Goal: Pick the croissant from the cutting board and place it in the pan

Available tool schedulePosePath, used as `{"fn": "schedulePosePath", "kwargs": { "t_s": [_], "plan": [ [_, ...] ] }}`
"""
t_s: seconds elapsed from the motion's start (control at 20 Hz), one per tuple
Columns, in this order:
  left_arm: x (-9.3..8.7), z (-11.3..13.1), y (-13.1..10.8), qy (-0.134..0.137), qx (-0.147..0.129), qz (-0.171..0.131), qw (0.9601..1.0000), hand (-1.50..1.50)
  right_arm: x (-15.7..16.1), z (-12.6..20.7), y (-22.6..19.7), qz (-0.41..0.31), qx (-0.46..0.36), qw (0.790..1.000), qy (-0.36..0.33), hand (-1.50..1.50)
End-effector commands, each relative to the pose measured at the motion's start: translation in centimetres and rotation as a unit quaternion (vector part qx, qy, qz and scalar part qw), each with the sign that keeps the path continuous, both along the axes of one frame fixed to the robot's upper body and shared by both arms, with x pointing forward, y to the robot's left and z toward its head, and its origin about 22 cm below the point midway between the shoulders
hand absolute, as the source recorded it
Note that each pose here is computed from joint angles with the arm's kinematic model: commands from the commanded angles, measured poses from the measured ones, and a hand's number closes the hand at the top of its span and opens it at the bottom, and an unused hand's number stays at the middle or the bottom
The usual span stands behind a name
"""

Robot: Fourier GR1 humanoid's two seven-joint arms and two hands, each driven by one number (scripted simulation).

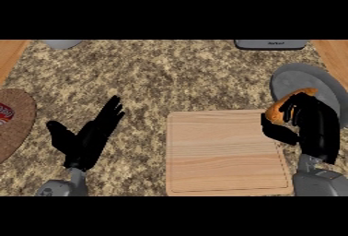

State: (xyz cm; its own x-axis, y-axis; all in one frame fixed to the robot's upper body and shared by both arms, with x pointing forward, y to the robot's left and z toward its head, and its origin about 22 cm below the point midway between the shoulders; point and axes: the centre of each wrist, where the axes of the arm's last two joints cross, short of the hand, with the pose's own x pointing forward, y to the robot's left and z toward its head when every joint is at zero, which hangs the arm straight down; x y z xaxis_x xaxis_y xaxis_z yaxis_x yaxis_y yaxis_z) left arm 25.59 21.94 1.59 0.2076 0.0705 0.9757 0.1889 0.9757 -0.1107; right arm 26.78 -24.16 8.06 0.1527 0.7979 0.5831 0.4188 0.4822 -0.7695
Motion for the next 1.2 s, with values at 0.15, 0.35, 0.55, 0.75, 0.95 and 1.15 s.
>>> {"fn": "schedulePosePath", "kwargs": {
  "t_s": [0.15, 0.35, 0.55, 0.75, 0.95, 1.15],
  "plan": [
    [-0.8, -0.1, -0.8, 0.009, 0.002, -0.011, 0.9999, 0.00, 4.9, -3.0, -5.7, -0.053, -0.041, 0.997, -0.029, 1.50],
    [-0.6, 0.0, 0.1, -0.002, -0.003, -0.011, 0.9999, 0.00, 7.8, -2.8, -8.5, -0.103, -0.046, 0.992, -0.063, 1.50],
    [0.1, 0.1, 0.0, -0.006, 0.000, -0.009, 0.9999, 0.00, 8.0, -4.1, -13.1, -0.156, -0.032, 0.982, -0.098, 1.50],
    [1.0, 0.7, 0.3, -0.008, 0.003, -0.009, 0.9999, 0.00, 9.2, -6.2, -14.1, -0.159, -0.028, 0.982, -0.101, 1.50],
    [1.1, -0.7, -1.9, -0.002, -0.008, -0.021, 0.9997, 0.00, 9.6, -5.5, -16.7, -0.155, -0.035, 0.982, -0.102, 1.50],
    [0.2, -0.8, -2.2, -0.010, 0.006, -0.029, 0.9995, 0.00, 8.6, -3.4, -20.9, -0.163, -0.028, 0.980, -0.112, 1.50]
  ]
}}
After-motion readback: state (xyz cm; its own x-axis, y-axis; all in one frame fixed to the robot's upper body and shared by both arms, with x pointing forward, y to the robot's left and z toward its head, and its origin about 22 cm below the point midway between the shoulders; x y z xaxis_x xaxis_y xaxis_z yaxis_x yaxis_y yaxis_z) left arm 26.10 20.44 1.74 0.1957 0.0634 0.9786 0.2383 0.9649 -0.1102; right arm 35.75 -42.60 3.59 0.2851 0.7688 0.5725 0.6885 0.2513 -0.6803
